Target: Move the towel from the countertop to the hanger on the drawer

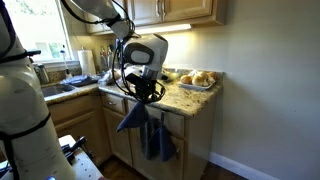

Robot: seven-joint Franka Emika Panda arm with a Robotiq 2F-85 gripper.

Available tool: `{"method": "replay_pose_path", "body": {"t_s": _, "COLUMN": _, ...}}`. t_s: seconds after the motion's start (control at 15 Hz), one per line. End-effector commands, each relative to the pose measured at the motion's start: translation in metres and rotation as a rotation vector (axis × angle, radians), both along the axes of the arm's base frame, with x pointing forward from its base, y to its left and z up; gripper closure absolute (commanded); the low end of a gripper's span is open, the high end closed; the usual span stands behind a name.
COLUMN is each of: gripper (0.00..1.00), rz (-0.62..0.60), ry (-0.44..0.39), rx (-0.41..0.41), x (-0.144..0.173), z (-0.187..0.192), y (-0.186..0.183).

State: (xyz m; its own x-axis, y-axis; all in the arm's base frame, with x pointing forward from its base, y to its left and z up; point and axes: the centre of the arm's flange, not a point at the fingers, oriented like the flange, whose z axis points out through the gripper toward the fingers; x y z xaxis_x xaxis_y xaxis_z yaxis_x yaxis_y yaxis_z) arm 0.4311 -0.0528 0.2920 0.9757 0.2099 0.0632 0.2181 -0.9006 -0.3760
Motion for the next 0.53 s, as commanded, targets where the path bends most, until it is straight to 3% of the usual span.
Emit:
{"method": "replay_pose_path", "body": {"t_s": 0.0, "gripper": 0.93, "rz": -0.008, "ry": 0.058, "rx": 0.032, "x": -0.021, "z": -0.025, "y": -0.008}}
{"method": "replay_pose_path", "body": {"t_s": 0.47, "gripper": 0.93, "rz": 0.023, "ry": 0.079, "rx": 0.057, "x": -0.013, "z": -0.071, "y": -0.028}}
